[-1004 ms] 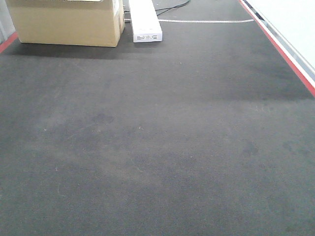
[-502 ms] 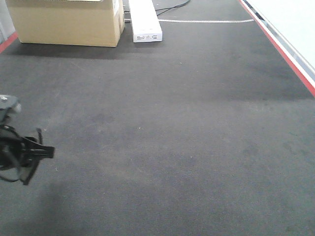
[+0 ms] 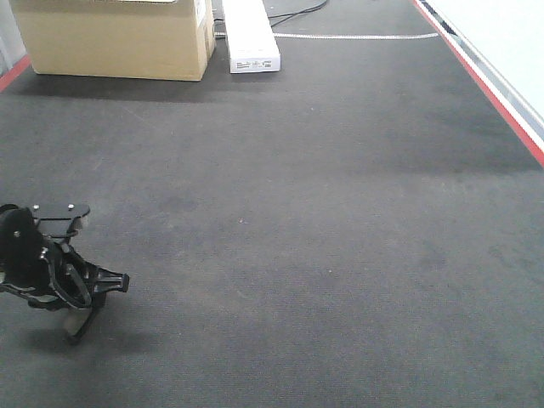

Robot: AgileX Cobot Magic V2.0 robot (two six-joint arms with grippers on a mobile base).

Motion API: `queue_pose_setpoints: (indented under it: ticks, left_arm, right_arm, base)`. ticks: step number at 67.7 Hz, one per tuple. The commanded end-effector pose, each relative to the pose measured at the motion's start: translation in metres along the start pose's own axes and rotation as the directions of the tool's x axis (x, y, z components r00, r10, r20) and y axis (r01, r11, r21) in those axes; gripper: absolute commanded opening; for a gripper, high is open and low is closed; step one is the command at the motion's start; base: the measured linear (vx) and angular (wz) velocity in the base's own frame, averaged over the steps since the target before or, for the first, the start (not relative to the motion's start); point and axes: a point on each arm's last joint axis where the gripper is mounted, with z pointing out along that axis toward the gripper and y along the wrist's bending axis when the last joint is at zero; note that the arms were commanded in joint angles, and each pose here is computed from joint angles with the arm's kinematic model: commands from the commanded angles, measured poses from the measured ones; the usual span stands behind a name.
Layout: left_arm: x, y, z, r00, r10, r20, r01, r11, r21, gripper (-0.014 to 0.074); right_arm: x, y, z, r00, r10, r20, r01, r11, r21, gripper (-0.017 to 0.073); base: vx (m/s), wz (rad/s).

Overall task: Move and align brake pads A on conveyor
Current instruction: 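Lower the left gripper with its brake pad onto the belt, then open the left gripper to release the pad and raise it, then lower the right gripper with its brake pad onto the belt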

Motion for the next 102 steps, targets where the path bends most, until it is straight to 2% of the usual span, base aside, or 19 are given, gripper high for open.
queue_pose_setpoints:
  ticks: [1, 10, 24, 37, 43, 48, 57, 58, 64, 65, 70, 78, 85, 93, 102]
  left_arm:
    - [-0.016, -0.004, -0.016, 0.996, -0.015, 0.083, 0.014, 1.000, 0.016, 0.0365]
    - [-0.022, -0.005, -0.029, 0.993, -0.010, 0.116, 0.008, 1.000, 0.020, 0.0391]
    - [-0.019, -0.005, -0.083, 0.972, -0.004, 0.235, -0.003, 0.999, 0.032, 0.0391]
    - [0.001, -0.005, -0.149, 0.925, -0.004, 0.379, -0.016, 0.999, 0.051, 0.0391]
    - [0.021, -0.003, -0.176, 0.881, 0.009, 0.472, -0.039, 0.998, 0.053, 0.0391]
    - [0.045, 0.000, -0.196, 0.829, 0.029, 0.559, -0.066, 0.997, 0.046, 0.0391]
    - [0.092, 0.005, -0.218, 0.712, 0.018, 0.702, -0.077, 0.996, 0.052, 0.0391]
    - [0.099, 0.006, -0.223, 0.690, 0.017, 0.724, -0.079, 0.995, 0.052, 0.0391]
    - [0.130, 0.010, -0.227, 0.626, 0.032, 0.779, -0.096, 0.995, 0.036, 0.0391]
    - [0.137, 0.011, -0.230, 0.607, 0.037, 0.794, -0.100, 0.994, 0.030, 0.0391]
    - [0.161, 0.014, -0.229, 0.567, 0.061, 0.821, -0.113, 0.994, 0.004, 0.0391]
    - [0.195, 0.019, -0.226, 0.488, 0.055, 0.871, -0.116, 0.993, 0.002, 0.0391]
    - [0.210, 0.021, -0.216, 0.452, 0.058, 0.890, -0.120, 0.993, -0.004, 0.0391]
    - [0.213, 0.021, -0.202, 0.416, 0.069, 0.906, -0.127, 0.992, -0.018, 0.0391]
    - [0.215, 0.022, -0.194, 0.441, 0.072, 0.894, -0.127, 0.992, -0.018, 0.0391]
  right_arm:
    - [-0.017, 0.001, -0.003, 0.994, -0.012, 0.113, 0.012, 1.000, -0.005, -0.0010]
    - [-0.017, 0.001, -0.003, 0.994, -0.012, 0.113, 0.012, 1.000, -0.005, -0.0010]
    - [-0.017, 0.001, -0.003, 0.994, -0.012, 0.113, 0.012, 1.000, -0.005, -0.0010]
    - [-0.017, 0.001, -0.003, 0.994, -0.012, 0.113, 0.012, 1.000, -0.005, -0.0010]
    - [-0.017, 0.001, -0.003, 0.994, -0.012, 0.113, 0.012, 1.000, -0.005, -0.0010]
    - [-0.017, 0.001, -0.003, 0.994, -0.012, 0.113, 0.012, 1.000, -0.005, -0.0010]
    - [-0.017, 0.001, -0.003, 0.994, -0.012, 0.113, 0.012, 1.000, -0.005, -0.0010]
    - [-0.017, 0.001, -0.003, 0.994, -0.012, 0.113, 0.012, 1.000, -0.005, -0.0010]
    - [-0.017, 0.001, -0.003, 0.994, -0.012, 0.113, 0.012, 1.000, -0.005, -0.0010]
    - [-0.017, 0.001, -0.003, 0.994, -0.012, 0.113, 0.012, 1.000, -0.005, -0.0010]
    - [-0.017, 0.001, -0.003, 0.994, -0.012, 0.113, 0.012, 1.000, -0.005, -0.0010]
    - [-0.017, 0.001, -0.003, 0.994, -0.012, 0.113, 0.012, 1.000, -0.005, -0.0010]
    - [-0.017, 0.001, -0.003, 0.994, -0.012, 0.113, 0.012, 1.000, -0.005, -0.0010]
    - [-0.017, 0.001, -0.003, 0.994, -0.012, 0.113, 0.012, 1.000, -0.005, -0.0010]
    - [-0.017, 0.001, -0.003, 0.994, -0.012, 0.113, 0.012, 1.000, -0.005, -0.0010]
  base:
    - [0.00, 0.00]
    - [0.00, 0.00]
    - [0.00, 0.00]
    - [0.00, 0.00]
    - [0.00, 0.00]
    - [0.00, 0.00]
    - [0.00, 0.00]
    - [0.00, 0.00]
    - [0.00, 0.00]
    - [0.00, 0.00]
    - [0.00, 0.00]
    - [0.00, 0.00]
    - [0.00, 0.00]
    - [0.00, 0.00]
    - [0.00, 0.00]
